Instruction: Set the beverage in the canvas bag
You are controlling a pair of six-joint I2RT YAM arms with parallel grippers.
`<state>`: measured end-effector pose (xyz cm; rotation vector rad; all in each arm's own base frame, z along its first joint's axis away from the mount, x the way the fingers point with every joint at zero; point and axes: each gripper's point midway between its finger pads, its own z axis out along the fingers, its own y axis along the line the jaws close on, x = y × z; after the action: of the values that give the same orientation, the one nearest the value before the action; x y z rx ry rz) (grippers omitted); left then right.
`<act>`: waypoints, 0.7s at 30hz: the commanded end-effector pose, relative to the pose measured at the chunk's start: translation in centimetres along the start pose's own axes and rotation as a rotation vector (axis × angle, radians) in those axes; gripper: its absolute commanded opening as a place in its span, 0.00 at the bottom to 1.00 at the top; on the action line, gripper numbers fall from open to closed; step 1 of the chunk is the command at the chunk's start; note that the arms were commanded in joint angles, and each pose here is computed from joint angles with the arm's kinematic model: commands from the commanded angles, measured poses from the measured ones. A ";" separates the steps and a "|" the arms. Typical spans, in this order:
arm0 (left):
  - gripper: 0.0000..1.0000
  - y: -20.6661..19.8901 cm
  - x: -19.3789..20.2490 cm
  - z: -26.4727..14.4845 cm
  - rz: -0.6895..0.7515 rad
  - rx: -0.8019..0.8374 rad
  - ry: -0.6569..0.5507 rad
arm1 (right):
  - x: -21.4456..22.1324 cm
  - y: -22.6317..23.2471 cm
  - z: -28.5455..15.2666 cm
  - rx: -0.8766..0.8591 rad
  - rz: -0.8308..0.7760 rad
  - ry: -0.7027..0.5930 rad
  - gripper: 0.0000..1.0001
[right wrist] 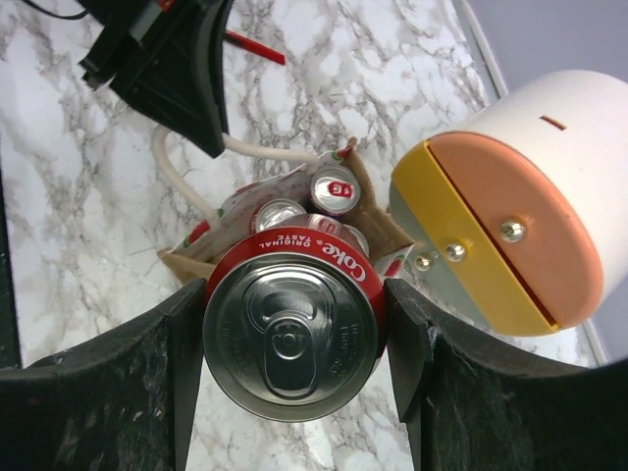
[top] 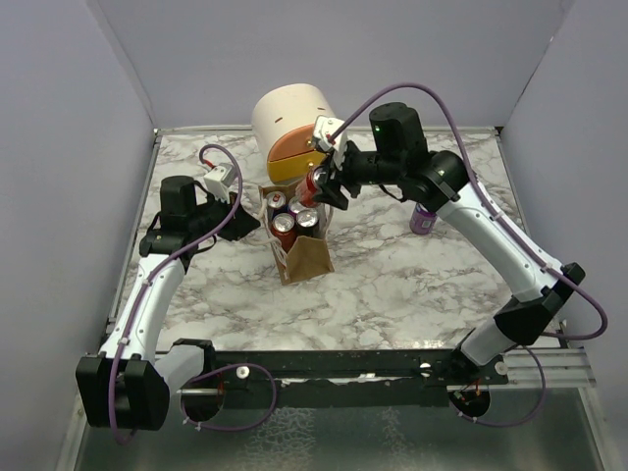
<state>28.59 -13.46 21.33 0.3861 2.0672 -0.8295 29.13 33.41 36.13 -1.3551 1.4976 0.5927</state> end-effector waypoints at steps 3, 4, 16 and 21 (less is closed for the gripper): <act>0.00 -1.0 -1.3 0.1 0.027 0.044 -0.031 | -3.8 -0.4 1.1 -0.036 -0.078 -0.095 0.01; 0.00 -0.9 -1.3 0.1 0.025 0.043 -0.030 | -3.6 0.3 1.7 -0.066 -0.076 -0.090 0.01; 0.00 -1.1 -1.5 -0.2 0.036 0.040 -0.041 | -0.2 2.2 7.7 -0.183 -0.022 -0.052 0.01; 0.00 -1.3 -1.5 -0.2 0.036 0.045 -0.046 | 1.4 3.0 9.4 -0.238 0.020 -0.026 0.01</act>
<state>28.87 -13.50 21.50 0.3862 2.0558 -0.8286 29.66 39.88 28.64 -1.5288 1.5645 0.7391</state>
